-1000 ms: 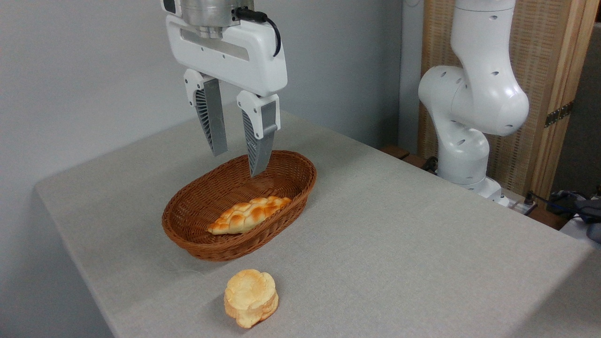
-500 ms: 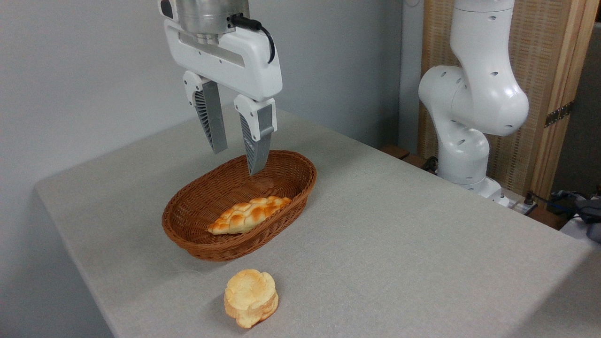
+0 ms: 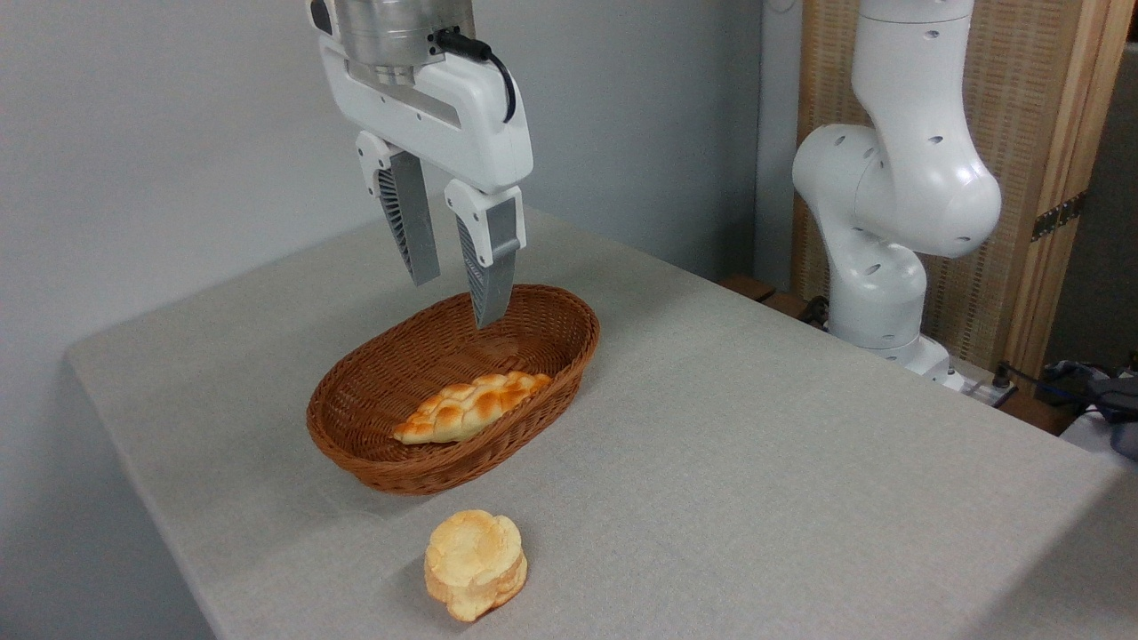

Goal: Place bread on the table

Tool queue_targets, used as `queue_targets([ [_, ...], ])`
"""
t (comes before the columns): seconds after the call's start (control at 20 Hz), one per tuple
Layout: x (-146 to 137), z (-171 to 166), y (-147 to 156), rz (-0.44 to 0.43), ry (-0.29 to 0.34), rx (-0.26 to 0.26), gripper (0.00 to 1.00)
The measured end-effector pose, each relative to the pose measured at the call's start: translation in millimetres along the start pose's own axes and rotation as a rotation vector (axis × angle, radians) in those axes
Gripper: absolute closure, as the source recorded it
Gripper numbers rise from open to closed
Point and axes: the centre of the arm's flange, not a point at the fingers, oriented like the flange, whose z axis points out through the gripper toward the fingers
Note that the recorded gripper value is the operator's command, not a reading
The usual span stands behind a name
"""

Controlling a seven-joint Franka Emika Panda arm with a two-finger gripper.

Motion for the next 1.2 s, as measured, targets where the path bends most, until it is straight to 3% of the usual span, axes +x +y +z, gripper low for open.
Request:
queue_targets([
  [1.2,1.3,-1.6,1.4,0.003,0.001,0.004,0.0],
])
